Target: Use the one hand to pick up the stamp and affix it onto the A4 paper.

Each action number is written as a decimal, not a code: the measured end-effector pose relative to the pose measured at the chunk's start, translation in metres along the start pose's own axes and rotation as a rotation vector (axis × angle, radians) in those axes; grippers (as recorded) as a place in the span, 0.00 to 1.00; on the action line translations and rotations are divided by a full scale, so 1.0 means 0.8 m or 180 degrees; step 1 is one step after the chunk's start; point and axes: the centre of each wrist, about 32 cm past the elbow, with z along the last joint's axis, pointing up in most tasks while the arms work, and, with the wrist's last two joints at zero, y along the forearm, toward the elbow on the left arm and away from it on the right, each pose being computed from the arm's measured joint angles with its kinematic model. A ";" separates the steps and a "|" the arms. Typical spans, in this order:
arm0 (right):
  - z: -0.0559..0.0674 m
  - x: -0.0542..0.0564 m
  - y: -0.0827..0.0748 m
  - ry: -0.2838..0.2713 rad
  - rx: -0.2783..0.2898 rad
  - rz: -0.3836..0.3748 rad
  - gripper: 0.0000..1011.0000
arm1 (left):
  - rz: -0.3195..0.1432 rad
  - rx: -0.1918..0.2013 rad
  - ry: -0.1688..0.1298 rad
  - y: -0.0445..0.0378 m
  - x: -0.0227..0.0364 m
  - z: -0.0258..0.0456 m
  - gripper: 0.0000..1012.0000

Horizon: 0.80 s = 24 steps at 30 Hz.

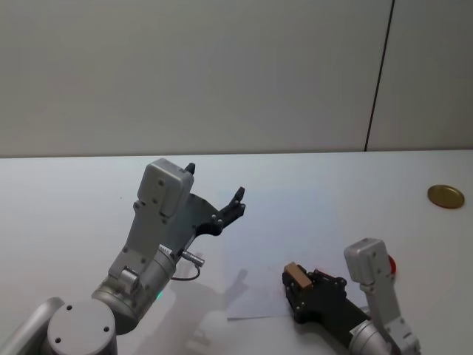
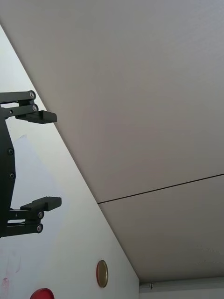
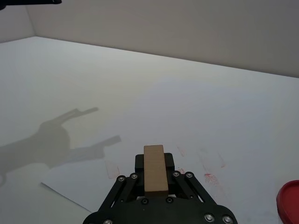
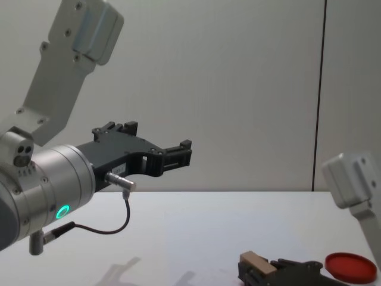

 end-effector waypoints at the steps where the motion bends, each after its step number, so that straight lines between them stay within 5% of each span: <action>1: 0.000 0.000 0.000 -0.0003 -0.0010 0.0001 0.22 | 0.0000 0.0000 0.0000 0.000 0.0000 0.0000 0.98; 24: 0.009 0.007 0.005 -0.0074 -0.0214 0.0068 0.22 | 0.0000 0.0000 0.0000 0.000 0.0000 0.0000 0.98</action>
